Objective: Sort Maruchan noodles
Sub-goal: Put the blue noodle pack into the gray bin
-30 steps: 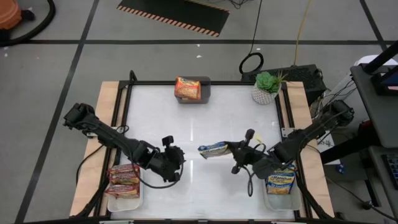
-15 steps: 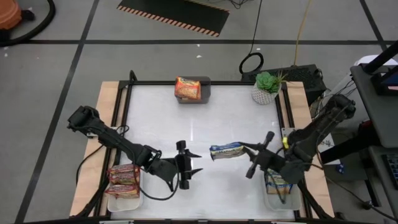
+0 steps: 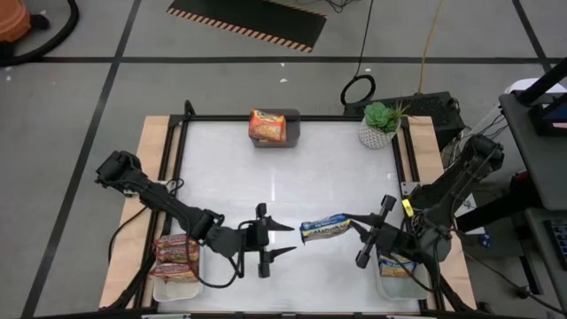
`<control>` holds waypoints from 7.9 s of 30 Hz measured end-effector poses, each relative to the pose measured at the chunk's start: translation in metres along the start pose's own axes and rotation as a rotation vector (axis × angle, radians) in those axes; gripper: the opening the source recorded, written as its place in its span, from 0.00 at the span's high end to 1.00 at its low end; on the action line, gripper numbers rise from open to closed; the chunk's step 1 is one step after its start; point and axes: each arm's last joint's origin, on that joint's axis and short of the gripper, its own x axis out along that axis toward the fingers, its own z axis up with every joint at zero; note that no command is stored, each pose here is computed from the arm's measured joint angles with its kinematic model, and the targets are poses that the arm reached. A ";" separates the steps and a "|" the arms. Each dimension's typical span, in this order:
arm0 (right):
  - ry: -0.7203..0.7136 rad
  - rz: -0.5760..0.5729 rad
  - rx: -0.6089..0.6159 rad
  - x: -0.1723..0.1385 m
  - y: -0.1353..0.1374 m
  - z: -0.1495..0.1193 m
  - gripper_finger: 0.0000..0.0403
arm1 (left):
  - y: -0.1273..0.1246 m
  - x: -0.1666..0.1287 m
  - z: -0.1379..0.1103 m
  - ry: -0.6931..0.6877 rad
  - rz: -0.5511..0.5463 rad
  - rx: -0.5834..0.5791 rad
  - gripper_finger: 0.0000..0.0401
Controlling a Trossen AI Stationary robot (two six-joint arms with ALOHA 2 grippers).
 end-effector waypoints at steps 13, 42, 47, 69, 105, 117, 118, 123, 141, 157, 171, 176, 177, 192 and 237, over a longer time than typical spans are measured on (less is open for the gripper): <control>-0.007 -0.007 0.011 0.002 0.002 0.001 1.00 | 0.000 0.000 0.003 -0.025 0.005 0.048 0.35; -0.002 -0.017 0.023 0.005 0.001 0.000 1.00 | -0.003 0.043 -0.026 -0.105 -0.048 -0.108 0.07; 0.001 -0.016 0.015 0.006 0.001 -0.001 1.00 | 0.001 0.057 -0.036 -0.146 -0.001 -0.112 0.07; -0.008 0.035 0.027 0.012 0.002 -0.004 1.00 | 0.004 0.058 -0.027 -0.249 0.002 -0.078 0.09; 0.013 0.035 -0.011 0.011 0.005 -0.009 0.95 | 0.006 0.061 -0.033 -0.179 -0.010 0.013 0.68; 0.037 -0.063 0.083 -0.007 0.006 -0.006 0.57 | 0.033 0.072 -0.061 0.112 0.101 0.149 0.68; 0.035 -0.061 0.098 -0.008 0.006 -0.006 0.55 | 0.036 0.073 -0.064 0.143 0.111 0.150 0.68; 0.012 0.016 0.140 -0.007 0.008 -0.005 0.52 | 0.050 0.076 -0.076 0.274 0.053 0.116 0.68; 0.490 0.218 0.116 0.081 0.049 -0.019 0.52 | 0.063 0.068 -0.091 0.527 -0.026 0.067 0.68; 0.703 0.248 -0.061 0.122 0.052 -0.063 0.30 | 0.064 0.065 -0.096 0.576 -0.013 0.088 0.64; 0.789 0.307 0.014 0.139 0.044 -0.088 0.32 | 0.064 0.065 -0.095 0.572 -0.016 0.098 0.66; 0.774 0.400 0.031 0.145 0.043 -0.110 0.34 | 0.064 0.066 -0.095 0.569 -0.016 0.095 0.66; 0.771 0.421 0.034 0.147 0.043 -0.114 0.34 | 0.064 0.066 -0.095 0.569 -0.016 0.094 0.66; 0.831 0.485 0.093 0.152 0.033 -0.127 0.63 | 0.064 0.065 -0.096 0.574 -0.017 0.100 0.66; 0.753 0.575 0.228 0.116 0.033 -0.083 0.73 | 0.021 -0.008 -0.028 0.368 -0.035 0.176 0.12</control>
